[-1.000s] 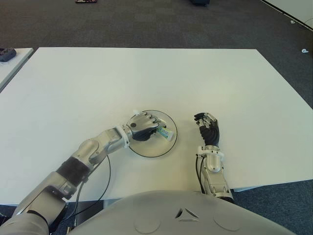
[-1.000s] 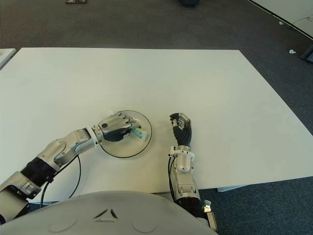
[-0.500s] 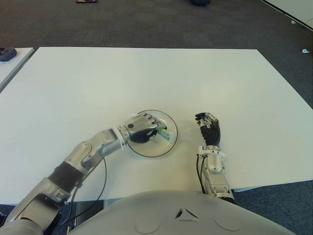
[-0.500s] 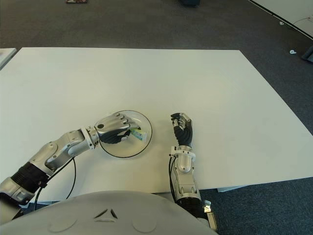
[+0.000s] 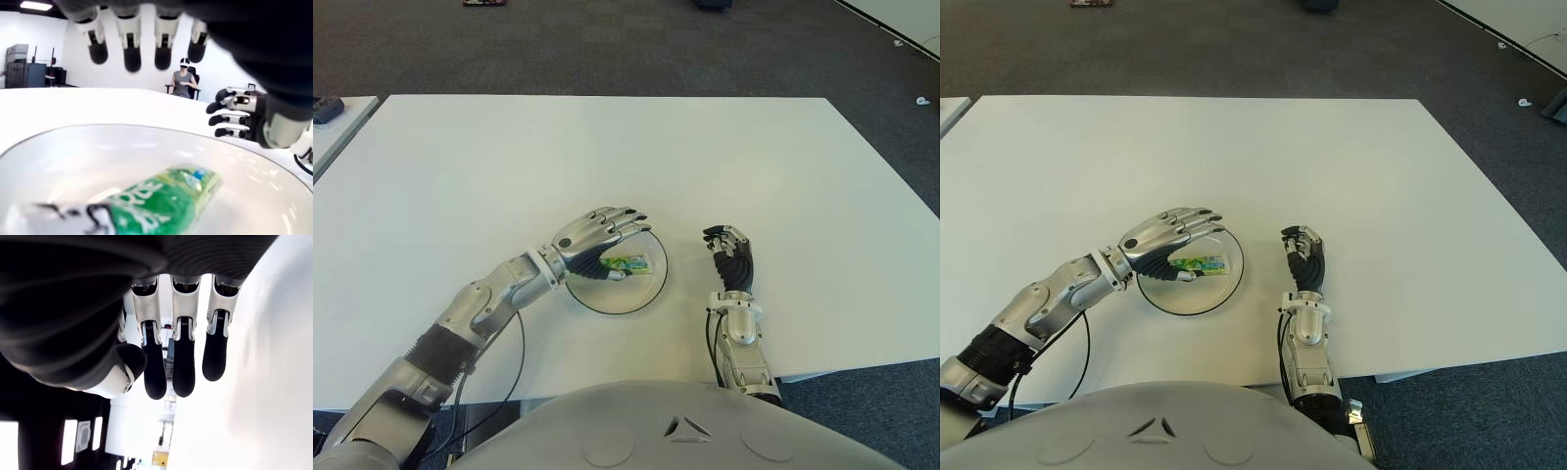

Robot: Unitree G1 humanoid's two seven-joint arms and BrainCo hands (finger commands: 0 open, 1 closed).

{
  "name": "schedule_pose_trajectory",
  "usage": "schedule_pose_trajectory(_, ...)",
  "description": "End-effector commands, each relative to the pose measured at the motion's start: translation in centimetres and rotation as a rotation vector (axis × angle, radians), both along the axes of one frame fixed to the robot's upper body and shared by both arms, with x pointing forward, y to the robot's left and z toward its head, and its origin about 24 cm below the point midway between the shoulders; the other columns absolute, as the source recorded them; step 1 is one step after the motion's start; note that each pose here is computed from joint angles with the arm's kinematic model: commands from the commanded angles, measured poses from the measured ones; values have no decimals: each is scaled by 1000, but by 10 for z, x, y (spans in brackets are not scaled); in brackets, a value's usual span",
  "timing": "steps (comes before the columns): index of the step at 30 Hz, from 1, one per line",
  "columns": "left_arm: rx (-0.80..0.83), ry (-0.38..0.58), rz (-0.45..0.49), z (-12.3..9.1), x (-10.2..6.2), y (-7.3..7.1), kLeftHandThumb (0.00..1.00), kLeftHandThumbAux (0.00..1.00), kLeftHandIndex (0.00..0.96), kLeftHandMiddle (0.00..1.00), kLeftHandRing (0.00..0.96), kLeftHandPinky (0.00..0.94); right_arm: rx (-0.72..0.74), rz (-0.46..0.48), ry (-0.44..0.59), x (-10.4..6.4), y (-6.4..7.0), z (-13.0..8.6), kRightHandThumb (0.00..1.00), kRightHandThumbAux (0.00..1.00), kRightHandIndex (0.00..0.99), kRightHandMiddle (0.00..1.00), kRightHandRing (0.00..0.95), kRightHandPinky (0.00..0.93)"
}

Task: Put the toothpaste on the table into the plate.

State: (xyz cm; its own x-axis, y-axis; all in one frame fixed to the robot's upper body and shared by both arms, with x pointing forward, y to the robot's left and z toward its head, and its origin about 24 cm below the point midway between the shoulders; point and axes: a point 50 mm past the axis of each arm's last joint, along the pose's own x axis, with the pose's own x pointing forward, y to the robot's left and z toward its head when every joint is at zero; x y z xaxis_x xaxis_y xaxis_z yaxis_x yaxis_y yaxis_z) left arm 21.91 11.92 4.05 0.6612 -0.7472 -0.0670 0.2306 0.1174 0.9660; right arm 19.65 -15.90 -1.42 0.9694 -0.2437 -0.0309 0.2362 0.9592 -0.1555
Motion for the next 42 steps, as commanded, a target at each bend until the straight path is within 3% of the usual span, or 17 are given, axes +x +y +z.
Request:
schedule_pose_trajectory(1, -36, -15, 21, 2, 0, 2, 225, 438, 0, 0, 0, 41, 10, 0, -3, 2, 0, 0, 704, 732, 426, 446, 426, 419)
schedule_pose_trajectory(10, -69, 0, 48, 6, 2, 5, 215, 418, 0, 0, 0, 31, 4, -2, -4, 3, -1, -1, 703, 732, 426, 451, 437, 435)
schedule_pose_trajectory(18, -145, 11, 137, 9, 5, 11, 207, 425, 0, 0, 0, 73, 2, -3, 2, 3, -1, -2, 703, 732, 425, 444, 432, 421)
schedule_pose_trajectory(20, -187, 17, 188, 9, 6, 16, 202, 444, 0, 0, 7, 92, 3, -3, 4, 3, -1, -3, 703, 732, 425, 442, 430, 420)
schedule_pose_trajectory(21, -228, 21, 231, 8, 7, 18, 159, 508, 0, 0, 5, 108, 3, -3, 5, 3, -2, -3, 703, 732, 425, 442, 429, 419)
schedule_pose_trajectory(25, -419, 23, 428, 5, 12, 26, 192, 562, 0, 38, 76, 194, 5, -3, 2, 3, -2, -3, 703, 733, 425, 442, 428, 422)
schedule_pose_trajectory(30, -601, 6, 591, 5, 14, 30, 210, 676, 125, 186, 227, 310, 7, 1, -4, 4, -2, -2, 703, 733, 425, 443, 427, 421)
schedule_pose_trajectory(35, -827, -21, 773, 4, 16, 41, 166, 818, 233, 304, 324, 356, 9, 4, -6, 5, -3, -2, 703, 734, 425, 439, 421, 414)
schedule_pose_trajectory(42, -1094, -22, 915, 2, 14, 49, 69, 880, 383, 428, 441, 476, 15, 0, -12, 6, -3, -3, 702, 733, 425, 434, 416, 414)
